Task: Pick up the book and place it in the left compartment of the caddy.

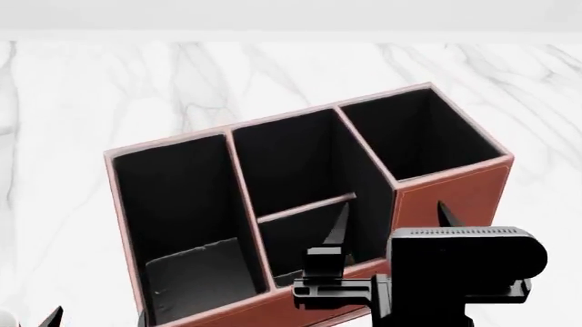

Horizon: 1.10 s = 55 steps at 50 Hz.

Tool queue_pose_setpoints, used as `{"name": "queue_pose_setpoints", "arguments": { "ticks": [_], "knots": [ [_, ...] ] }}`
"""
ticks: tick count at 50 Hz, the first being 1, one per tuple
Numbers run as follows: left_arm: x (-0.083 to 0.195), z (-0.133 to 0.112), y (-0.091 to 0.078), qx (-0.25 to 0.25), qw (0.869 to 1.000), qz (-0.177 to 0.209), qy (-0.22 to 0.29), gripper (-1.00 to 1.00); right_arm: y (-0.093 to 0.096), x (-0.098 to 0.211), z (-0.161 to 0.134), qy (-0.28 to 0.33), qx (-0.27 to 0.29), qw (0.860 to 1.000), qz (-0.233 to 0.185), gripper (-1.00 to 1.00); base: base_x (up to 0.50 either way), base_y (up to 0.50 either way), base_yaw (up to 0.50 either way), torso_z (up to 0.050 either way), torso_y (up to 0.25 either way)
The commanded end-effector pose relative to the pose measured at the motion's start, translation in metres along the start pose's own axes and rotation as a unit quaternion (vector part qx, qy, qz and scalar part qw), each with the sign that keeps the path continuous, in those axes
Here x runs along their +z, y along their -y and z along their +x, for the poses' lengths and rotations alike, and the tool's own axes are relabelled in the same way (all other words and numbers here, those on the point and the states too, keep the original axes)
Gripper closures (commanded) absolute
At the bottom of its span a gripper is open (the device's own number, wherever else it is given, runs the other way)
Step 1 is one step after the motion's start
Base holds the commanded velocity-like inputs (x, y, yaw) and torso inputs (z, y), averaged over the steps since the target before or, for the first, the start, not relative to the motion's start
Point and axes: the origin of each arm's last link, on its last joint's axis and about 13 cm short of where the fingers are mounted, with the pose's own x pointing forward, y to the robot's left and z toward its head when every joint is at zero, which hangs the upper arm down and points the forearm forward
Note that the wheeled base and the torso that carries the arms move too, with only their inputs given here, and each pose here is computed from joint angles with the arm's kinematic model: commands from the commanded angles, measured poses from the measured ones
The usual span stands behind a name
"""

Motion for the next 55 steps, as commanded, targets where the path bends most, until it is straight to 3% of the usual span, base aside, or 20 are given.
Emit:
{"name": "queue_pose_setpoints", "arguments": {
  "ticks": [1, 3, 6, 9, 12, 18, 26, 28, 32, 35, 36, 39, 43, 48, 52, 55],
  "knots": [
    [0.001, -0.001, 0.0, -0.002, 1.0, -0.002, 0.001, -1.0, 0.011, 0.047, -0.005, -0.033, 0.017, 0.999, 0.021, -1.0, 0.0, 0.0, 0.0, 0.0, 0.0],
    [0.001, -0.001, 0.0, -0.001, 1.0, -0.003, 0.0, -1.0, 0.013, 0.057, -0.004, -0.032, 0.016, 0.999, 0.012, -1.0, 0.0, 0.0, 0.0, 0.0, 0.0],
    [0.001, 0.0, -0.001, 0.001, 1.0, -0.003, 0.0, -1.0, 0.022, 0.075, 0.003, -0.033, -0.033, 0.999, -0.014, -1.0, 0.0, 0.0, 0.0, 0.0, 0.0],
    [0.001, -0.001, -0.001, 0.001, 1.0, -0.004, 0.0, -1.0, 0.021, 0.089, 0.0, -0.036, 0.013, 0.999, -0.003, -1.0, 0.0, 0.0, 0.0, 0.0, 0.0],
    [0.001, -0.001, -0.001, 0.001, 1.0, -0.004, -0.001, -1.0, 0.026, 0.103, 0.003, -0.039, 0.008, 0.999, 0.01, -1.0, 0.0, 0.0, 0.0, 0.0, 0.0],
    [0.001, -0.001, -0.001, 0.001, 1.0, -0.005, -0.001, -1.0, 0.03, 0.121, 0.004, -0.045, 0.005, 0.999, -0.011, -1.0, 0.0, 0.0, 0.0, 0.0, 0.0],
    [0.001, 0.0, -0.001, 0.003, 1.0, -0.005, -0.001, -1.0, 0.033, 0.12, 0.005, -0.043, 0.012, 0.999, -0.021, -1.0, 0.0, 0.0, 0.0, 0.0, 0.0],
    [0.001, 0.0, -0.001, 0.003, 1.0, -0.005, 0.0, -1.0, 0.032, 0.123, 0.003, -0.045, 0.044, 0.997, -0.05, -1.0, 0.0, 0.0, 0.0, 0.0, 0.0],
    [0.001, 0.0, -0.001, 0.003, 1.0, -0.005, 0.0, -1.0, 0.034, 0.134, 0.002, -0.048, 0.093, 0.994, -0.011, -1.0, 0.0, 0.0, 0.0, 0.0, 0.0],
    [0.001, 0.0, -0.001, 0.003, 1.0, -0.005, 0.0, -1.0, 0.038, 0.138, 0.005, -0.072, 0.107, 0.991, -0.026, -1.0, 0.0, 0.0, 0.0, 0.0, 0.0],
    [0.001, 0.0, -0.001, 0.003, 1.0, -0.005, 0.0, -1.0, 0.042, 0.142, 0.008, -0.079, 0.099, 0.992, -0.009, -1.0, 0.0, 0.0, 0.0, 0.0, 0.0],
    [0.001, 0.0, -0.001, 0.002, 1.0, -0.004, 0.0, -1.0, 0.047, 0.148, 0.006, -0.142, 0.128, 0.981, -0.02, -1.0, 0.0, 0.0, 0.0, 0.0, 0.0],
    [0.001, 0.0, -0.001, 0.003, 1.0, -0.004, 0.0, -1.0, 0.051, 0.155, 0.004, -0.151, 0.196, 0.969, -0.008, -1.0, 0.0, 0.0, 0.0, 0.0, 0.0],
    [0.001, 0.0, -0.001, 0.003, 1.0, -0.004, 0.0, -1.0, 0.053, 0.157, 0.008, -0.15, 0.198, 0.967, -0.055, -1.0, 0.0, 0.0, 0.0, 0.0, 0.0],
    [0.001, 0.0, -0.001, 0.004, 1.0, -0.004, 0.0, -1.0, 0.056, 0.164, 0.008, -0.165, 0.23, 0.958, -0.036, -1.0, 0.0, 0.0, 0.0, 0.0, 0.0],
    [0.001, 0.0, -0.001, 0.004, 1.0, -0.004, 0.0, -1.0, 0.056, 0.166, 0.007, -0.167, 0.251, 0.951, -0.07, -1.0, 0.0, 0.0, 0.0, 0.0, 0.0]
  ]
}}
